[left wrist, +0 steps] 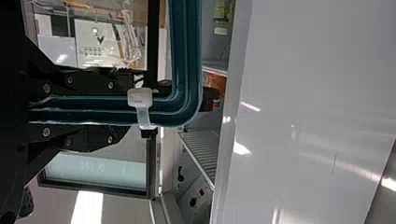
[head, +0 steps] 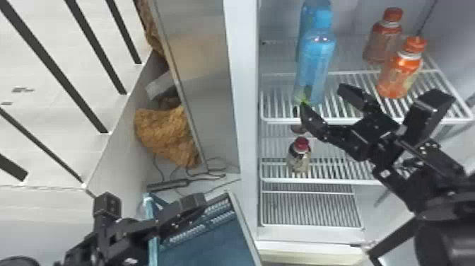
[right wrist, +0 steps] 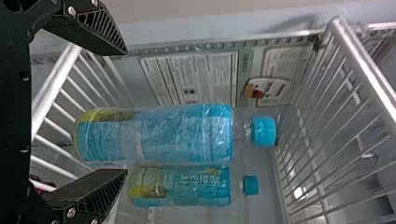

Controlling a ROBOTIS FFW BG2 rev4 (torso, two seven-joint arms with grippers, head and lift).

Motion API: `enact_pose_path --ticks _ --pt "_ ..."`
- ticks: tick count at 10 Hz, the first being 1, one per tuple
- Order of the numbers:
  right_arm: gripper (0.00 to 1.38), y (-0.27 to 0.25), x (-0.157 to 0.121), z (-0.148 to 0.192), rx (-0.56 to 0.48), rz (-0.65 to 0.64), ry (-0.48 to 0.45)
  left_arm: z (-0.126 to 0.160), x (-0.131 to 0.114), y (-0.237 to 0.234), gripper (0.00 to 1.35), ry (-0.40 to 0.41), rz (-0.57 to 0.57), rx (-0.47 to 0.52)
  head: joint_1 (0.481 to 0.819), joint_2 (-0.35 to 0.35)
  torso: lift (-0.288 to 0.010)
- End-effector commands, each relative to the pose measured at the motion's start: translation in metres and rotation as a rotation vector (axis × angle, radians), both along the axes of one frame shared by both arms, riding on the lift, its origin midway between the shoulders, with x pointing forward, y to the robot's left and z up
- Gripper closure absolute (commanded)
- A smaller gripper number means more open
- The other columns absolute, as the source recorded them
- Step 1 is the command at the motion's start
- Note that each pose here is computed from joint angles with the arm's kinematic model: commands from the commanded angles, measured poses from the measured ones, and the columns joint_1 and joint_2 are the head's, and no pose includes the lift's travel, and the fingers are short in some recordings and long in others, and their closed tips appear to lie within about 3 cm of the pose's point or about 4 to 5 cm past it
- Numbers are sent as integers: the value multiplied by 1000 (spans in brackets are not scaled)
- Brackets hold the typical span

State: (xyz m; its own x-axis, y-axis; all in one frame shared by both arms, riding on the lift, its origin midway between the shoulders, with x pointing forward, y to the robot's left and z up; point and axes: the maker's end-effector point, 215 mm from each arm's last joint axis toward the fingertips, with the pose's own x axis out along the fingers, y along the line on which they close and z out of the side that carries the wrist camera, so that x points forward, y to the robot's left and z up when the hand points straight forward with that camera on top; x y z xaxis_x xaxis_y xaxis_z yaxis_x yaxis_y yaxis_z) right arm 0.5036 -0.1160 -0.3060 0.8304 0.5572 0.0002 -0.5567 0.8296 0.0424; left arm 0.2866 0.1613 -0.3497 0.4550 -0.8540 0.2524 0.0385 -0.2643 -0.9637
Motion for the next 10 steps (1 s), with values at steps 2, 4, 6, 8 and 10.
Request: enact_pose_path --ticks 2,4,6,8,10 --pt "127 -9 16 -2 0 -29 2 0 0 0 1199 1 -1 1 695 60 -10" --pt "127 -12 28 2 -4 -40 -3 0 1 0 1199 -1 -1 2 695 51 -10" --pt "127 -14 38 8 -5 -49 -13 1 1 -1 1199 -3 -3 3 695 44 -10" --pt "127 -6 42 14 3 -33 -15 1 1 0 1199 -3 -4 7 695 42 -10" --pt "125 3 49 13 6 -21 -9 2 3 0 1199 -8 -7 8 695 53 -10"
